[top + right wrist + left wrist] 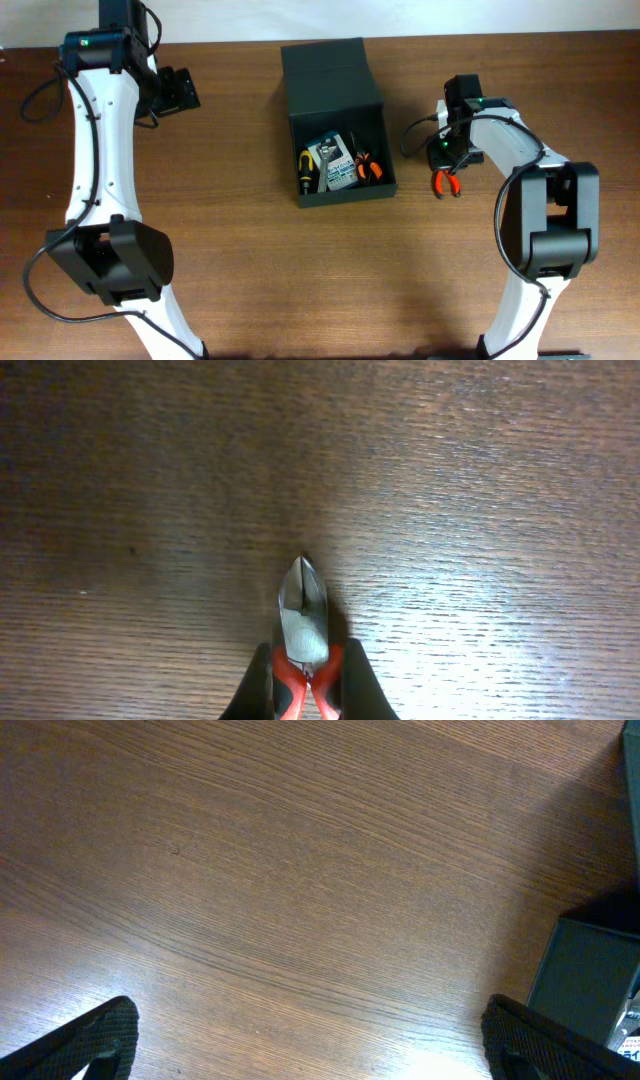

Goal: Pack container

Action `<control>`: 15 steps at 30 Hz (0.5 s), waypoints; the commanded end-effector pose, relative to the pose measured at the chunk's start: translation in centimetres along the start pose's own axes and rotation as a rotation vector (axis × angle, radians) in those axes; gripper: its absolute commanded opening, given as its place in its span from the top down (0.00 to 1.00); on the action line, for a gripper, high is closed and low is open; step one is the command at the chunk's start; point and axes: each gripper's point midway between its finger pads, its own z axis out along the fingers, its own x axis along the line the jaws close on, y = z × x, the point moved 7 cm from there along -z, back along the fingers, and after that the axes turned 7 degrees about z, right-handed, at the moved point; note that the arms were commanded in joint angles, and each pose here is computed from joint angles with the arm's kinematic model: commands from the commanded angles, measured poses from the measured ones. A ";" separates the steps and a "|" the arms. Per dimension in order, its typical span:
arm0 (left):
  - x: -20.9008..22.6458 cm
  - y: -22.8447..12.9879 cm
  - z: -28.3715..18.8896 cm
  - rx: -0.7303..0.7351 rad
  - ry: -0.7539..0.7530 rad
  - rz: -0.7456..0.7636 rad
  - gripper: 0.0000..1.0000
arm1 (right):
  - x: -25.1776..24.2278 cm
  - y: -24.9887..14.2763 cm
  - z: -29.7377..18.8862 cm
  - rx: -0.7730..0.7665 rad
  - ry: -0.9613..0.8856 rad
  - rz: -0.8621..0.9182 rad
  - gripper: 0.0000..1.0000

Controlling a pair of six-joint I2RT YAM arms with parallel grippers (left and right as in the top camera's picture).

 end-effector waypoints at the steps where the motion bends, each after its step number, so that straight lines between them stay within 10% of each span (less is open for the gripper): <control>1: 0.2 0.3 -0.4 -0.020 0.013 0.009 0.01 | -0.6 -0.1 1.1 0.037 -0.049 0.013 0.96; 15: 0.2 0.3 -0.4 -0.020 0.013 0.009 0.01 | -0.5 1.5 -0.9 -0.002 -0.040 0.030 0.96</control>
